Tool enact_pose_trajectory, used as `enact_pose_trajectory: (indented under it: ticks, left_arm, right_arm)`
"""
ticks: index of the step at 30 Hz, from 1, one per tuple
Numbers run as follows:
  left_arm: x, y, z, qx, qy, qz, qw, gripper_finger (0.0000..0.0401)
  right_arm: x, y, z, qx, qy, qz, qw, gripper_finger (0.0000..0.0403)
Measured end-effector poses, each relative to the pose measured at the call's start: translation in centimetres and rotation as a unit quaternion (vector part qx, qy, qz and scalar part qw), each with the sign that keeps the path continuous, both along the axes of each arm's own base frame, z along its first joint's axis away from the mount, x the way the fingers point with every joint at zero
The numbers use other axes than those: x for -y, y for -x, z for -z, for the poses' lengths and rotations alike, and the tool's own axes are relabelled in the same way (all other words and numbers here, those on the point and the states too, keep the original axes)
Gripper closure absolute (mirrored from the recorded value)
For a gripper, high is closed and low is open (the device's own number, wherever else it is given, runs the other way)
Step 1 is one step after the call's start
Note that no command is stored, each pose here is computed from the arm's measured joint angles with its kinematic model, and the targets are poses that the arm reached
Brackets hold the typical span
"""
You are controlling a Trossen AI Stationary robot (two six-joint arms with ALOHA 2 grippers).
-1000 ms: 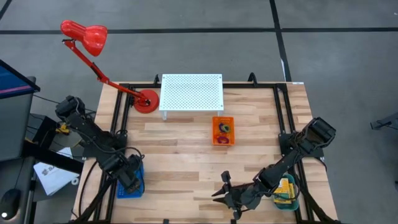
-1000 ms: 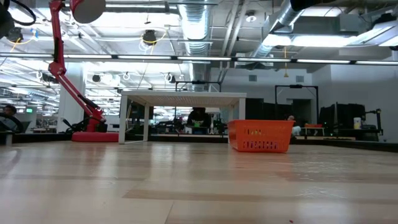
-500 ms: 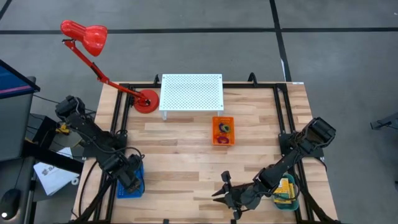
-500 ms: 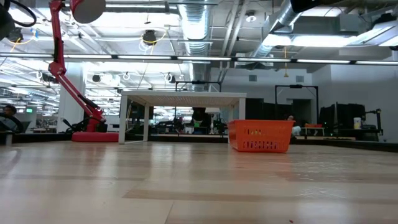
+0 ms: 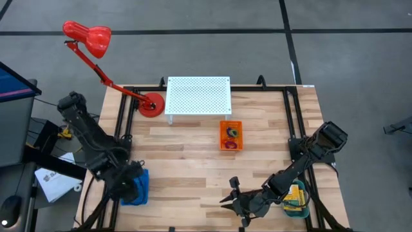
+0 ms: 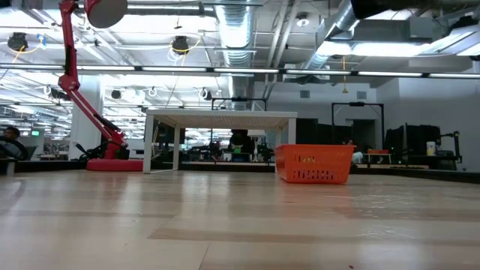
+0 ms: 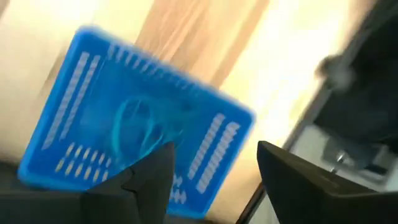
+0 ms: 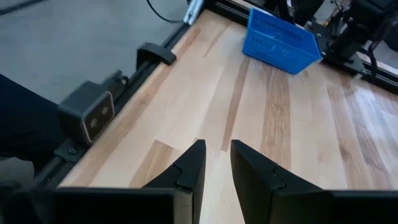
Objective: Pick & Place Office Desk Supplies
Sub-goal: Return to Home Position
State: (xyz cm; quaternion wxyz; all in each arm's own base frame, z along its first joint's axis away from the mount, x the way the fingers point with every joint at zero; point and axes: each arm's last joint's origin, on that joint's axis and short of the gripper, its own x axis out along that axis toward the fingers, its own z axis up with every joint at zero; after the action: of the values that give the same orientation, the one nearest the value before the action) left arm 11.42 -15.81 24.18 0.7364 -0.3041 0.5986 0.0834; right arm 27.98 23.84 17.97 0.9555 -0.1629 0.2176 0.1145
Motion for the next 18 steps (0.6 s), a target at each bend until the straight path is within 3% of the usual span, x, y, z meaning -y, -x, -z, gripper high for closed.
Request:
enact_pose_trajectory:
  ticks: [5,10,14,18]
  left_arm:
    - [0.4,1.7,-1.9,0.163,-0.014,0.017,0.986,0.0187]
    - [1.5,2.9,-2.6,0.308,-0.078,0.052,0.947,0.0196]
    - [1.9,2.6,-0.7,0.378,-0.131,0.063,0.914,0.0206]
    - [1.6,1.2,2.5,0.424,-0.149,0.074,0.890,0.0218]
  right_arm:
    - [0.1,0.1,0.2,-0.008,0.008,0.010,1.000,0.0330]
    - [0.1,0.1,0.2,-0.008,0.005,0.012,1.000,0.0330]
    - [0.2,0.1,0.2,-0.009,0.005,0.012,1.000,0.0330]
    - [0.2,0.1,0.2,-0.009,0.005,0.012,1.000,0.0330]
